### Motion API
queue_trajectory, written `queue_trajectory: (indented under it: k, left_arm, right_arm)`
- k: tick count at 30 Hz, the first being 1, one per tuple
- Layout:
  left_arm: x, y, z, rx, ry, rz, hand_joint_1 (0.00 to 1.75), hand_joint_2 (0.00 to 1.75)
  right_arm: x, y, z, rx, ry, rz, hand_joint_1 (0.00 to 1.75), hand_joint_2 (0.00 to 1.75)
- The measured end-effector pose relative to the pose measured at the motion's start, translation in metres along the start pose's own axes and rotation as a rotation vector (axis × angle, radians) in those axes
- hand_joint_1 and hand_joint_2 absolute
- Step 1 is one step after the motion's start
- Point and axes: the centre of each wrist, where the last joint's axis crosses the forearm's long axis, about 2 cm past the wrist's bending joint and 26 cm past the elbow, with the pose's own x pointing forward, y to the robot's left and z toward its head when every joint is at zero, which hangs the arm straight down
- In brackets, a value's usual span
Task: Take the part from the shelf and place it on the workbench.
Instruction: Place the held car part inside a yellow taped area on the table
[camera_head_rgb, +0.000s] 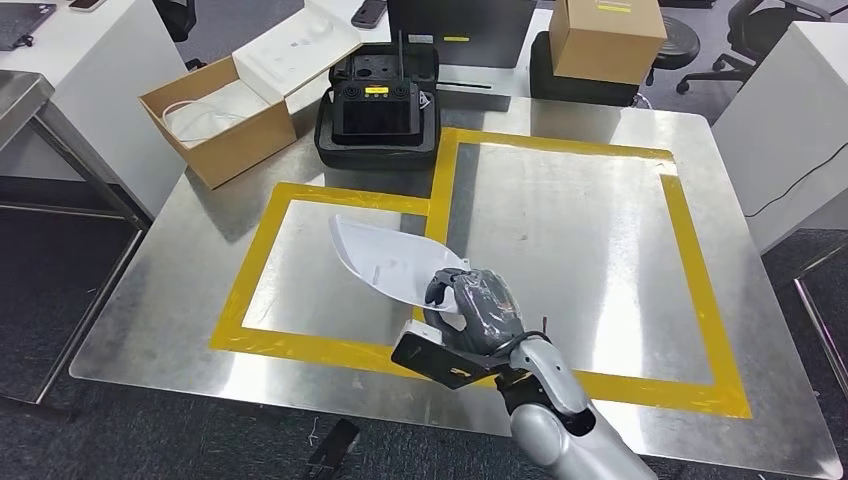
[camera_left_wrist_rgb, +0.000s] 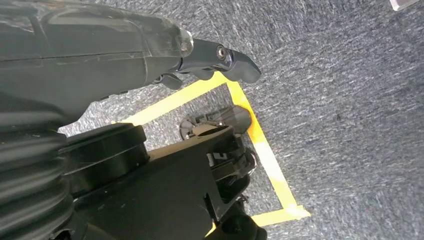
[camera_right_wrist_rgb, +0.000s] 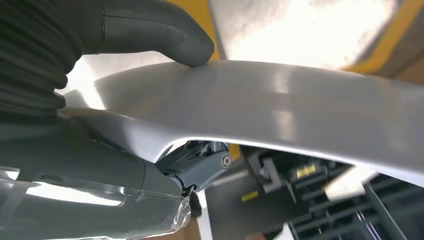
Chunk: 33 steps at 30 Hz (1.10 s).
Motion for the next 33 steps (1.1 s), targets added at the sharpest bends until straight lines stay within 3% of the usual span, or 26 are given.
queue_trajectory:
  k: [6, 13, 27, 33]
  left_arm:
    - [0.001, -0.004, -0.001, -0.04, 0.016, -0.031, 0.0, 1.75]
    - [0.001, -0.007, 0.0, -0.065, 0.031, -0.056, 0.0, 1.75]
    - [-0.003, -0.008, 0.002, -0.075, 0.07, -0.069, 0.0, 1.75]
    - [-0.006, -0.008, 0.003, -0.074, 0.082, -0.072, 0.0, 1.75]
  right_arm:
    - [-0.001, 0.041, -0.017, 0.138, 0.103, 0.047, 1.75, 1.75]
    - [-0.005, 0.077, -0.02, 0.222, 0.203, 0.121, 1.75, 1.75]
    - [-0.001, 0.094, -0.025, 0.323, 0.26, 0.255, 1.75, 1.75]
    - [0.004, 0.099, -0.025, 0.257, 0.249, 0.239, 1.75, 1.75]
